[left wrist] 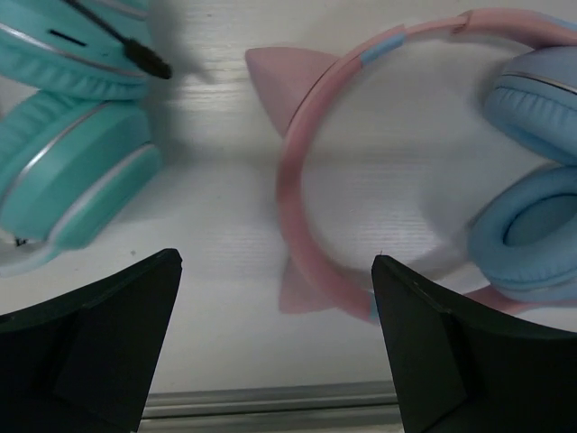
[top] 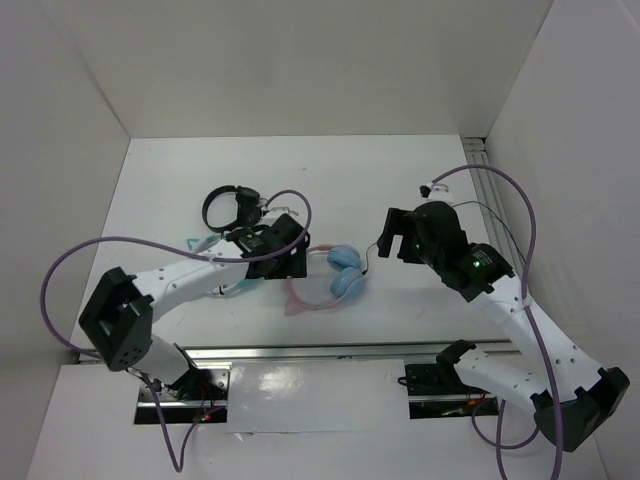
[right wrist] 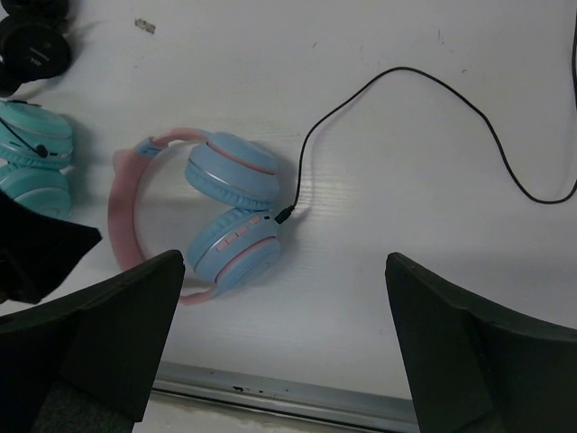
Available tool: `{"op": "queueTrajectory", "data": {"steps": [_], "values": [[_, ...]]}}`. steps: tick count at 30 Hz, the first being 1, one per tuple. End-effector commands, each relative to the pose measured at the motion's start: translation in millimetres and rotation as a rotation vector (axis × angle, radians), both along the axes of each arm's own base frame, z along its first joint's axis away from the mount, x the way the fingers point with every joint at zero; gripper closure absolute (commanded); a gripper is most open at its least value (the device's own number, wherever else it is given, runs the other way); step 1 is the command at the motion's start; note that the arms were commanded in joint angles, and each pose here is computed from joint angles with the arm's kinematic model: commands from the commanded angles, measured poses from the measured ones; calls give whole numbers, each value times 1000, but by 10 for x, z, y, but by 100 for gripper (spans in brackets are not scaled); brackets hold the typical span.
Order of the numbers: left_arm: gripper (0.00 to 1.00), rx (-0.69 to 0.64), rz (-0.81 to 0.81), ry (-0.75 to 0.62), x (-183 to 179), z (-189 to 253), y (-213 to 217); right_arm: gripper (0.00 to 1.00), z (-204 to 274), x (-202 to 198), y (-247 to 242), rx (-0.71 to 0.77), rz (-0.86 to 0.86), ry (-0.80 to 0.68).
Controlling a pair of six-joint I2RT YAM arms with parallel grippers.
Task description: Wrap the headphones
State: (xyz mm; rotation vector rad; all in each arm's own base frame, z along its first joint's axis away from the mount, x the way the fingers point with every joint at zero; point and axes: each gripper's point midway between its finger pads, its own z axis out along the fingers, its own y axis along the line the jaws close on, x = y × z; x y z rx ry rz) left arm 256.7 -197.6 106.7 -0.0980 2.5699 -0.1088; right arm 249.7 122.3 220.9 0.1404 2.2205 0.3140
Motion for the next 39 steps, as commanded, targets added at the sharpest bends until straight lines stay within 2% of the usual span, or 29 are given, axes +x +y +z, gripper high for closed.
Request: {"op": "queueTrajectory", "data": {"steps": [1,7,9,10,15,19,20,24,28,29,32,35,36,39], "values": [[0,-78,72,-39,196,12,-305,0,100,83,148,55,27,-55],[4,-5,119,9,170,-524,-330,0,-10,65,181,52,51,-38],[12,-6,119,8,200,-635,-362,0,31,87,221,70,61,-54],[12,-1,122,2,228,-673,-368,0,31,66,259,75,78,-51],[24,38,121,47,196,-956,-358,0,-1,54,286,76,98,-46],[49,54,147,86,83,-1106,-275,0,41,32,247,76,89,-61],[69,53,145,97,48,-1145,-262,0,75,28,225,78,81,-74],[100,62,171,106,-78,-1087,-221,0,100,39,179,63,68,-91],[100,128,153,59,-166,-763,-162,0,143,75,183,69,61,-112],[100,110,158,27,-100,-554,-196,0,122,88,172,65,53,-115],[100,171,136,-25,-111,-105,-119,0,194,145,148,84,22,-165],[100,209,158,-119,-91,404,72,0,304,224,56,100,-39,-255],[100,271,173,-148,-108,630,252,0,276,201,38,108,-35,-281],[100,326,234,-217,-191,1150,599,0,489,220,106,152,24,-422]]}}
